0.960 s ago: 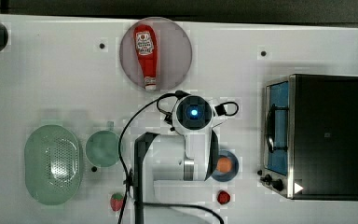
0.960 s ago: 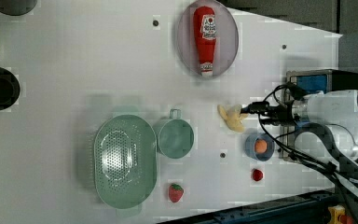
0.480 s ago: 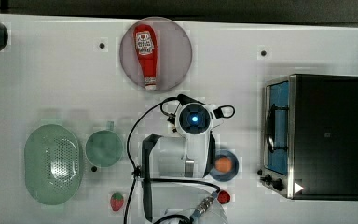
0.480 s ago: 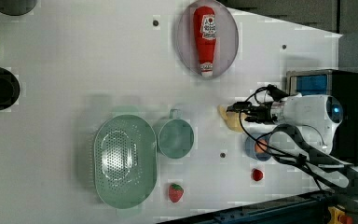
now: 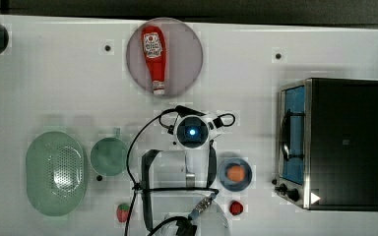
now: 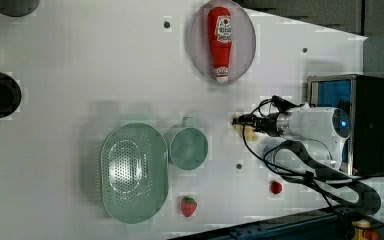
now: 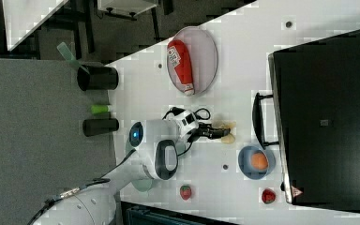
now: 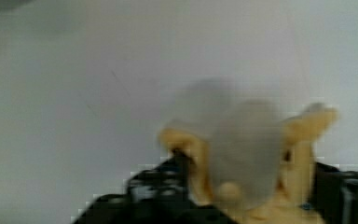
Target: Pick Banana and place it in mug.
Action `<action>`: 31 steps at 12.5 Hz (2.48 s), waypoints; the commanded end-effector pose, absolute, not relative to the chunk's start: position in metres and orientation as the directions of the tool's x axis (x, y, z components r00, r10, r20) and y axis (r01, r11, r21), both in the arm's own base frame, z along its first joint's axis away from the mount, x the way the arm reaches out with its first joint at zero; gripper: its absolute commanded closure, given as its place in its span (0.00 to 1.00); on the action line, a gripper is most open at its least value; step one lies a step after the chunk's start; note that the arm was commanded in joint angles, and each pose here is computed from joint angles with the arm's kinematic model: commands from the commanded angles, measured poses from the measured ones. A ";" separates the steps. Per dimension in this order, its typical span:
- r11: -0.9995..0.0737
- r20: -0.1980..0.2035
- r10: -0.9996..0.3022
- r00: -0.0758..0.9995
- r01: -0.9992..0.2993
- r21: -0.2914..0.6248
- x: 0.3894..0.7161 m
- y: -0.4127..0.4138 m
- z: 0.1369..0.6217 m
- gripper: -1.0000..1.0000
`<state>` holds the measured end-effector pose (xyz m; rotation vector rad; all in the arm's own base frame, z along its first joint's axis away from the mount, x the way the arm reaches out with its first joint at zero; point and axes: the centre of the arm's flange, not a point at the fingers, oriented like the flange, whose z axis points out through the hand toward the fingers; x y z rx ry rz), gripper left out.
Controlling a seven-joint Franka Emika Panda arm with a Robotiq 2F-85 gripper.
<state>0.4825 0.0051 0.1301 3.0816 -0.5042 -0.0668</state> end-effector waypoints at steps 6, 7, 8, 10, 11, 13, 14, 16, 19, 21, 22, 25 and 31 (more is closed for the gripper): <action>-0.941 -0.010 -0.339 0.941 -0.339 0.013 0.490 -0.005 0.152 0.64; -0.939 0.010 -0.344 0.939 -0.344 0.005 0.495 -0.006 0.162 0.64; -0.938 0.031 -0.347 0.937 -0.347 -0.002 0.500 -0.008 0.178 0.64; -0.933 0.024 -0.360 0.932 -0.361 0.001 0.504 -0.015 0.218 0.64; -0.930 -0.002 -0.368 0.930 -0.367 0.010 0.506 -0.019 0.243 0.64; -0.925 -0.046 -0.380 0.924 -0.379 0.024 0.510 -0.025 0.300 0.64; -0.924 -0.070 -0.383 0.921 -0.382 0.032 0.510 -0.026 0.329 0.64; -0.928 -0.086 -0.373 0.924 -0.372 0.035 0.514 -0.021 0.387 0.64; -0.931 -0.096 -0.366 0.926 -0.364 0.037 0.513 0.003 0.446 0.64; -0.924 -0.125 -0.380 0.916 -0.382 0.009 0.508 0.037 0.454 0.64; -0.911 -0.139 -0.406 0.903 -0.411 -0.011 0.506 0.058 0.455 0.64; -0.868 -0.150 -0.492 0.857 -0.496 0.014 0.496 0.126 0.448 0.64; -0.790 -0.112 -0.610 0.784 -0.613 0.013 0.472 0.215 0.375 0.64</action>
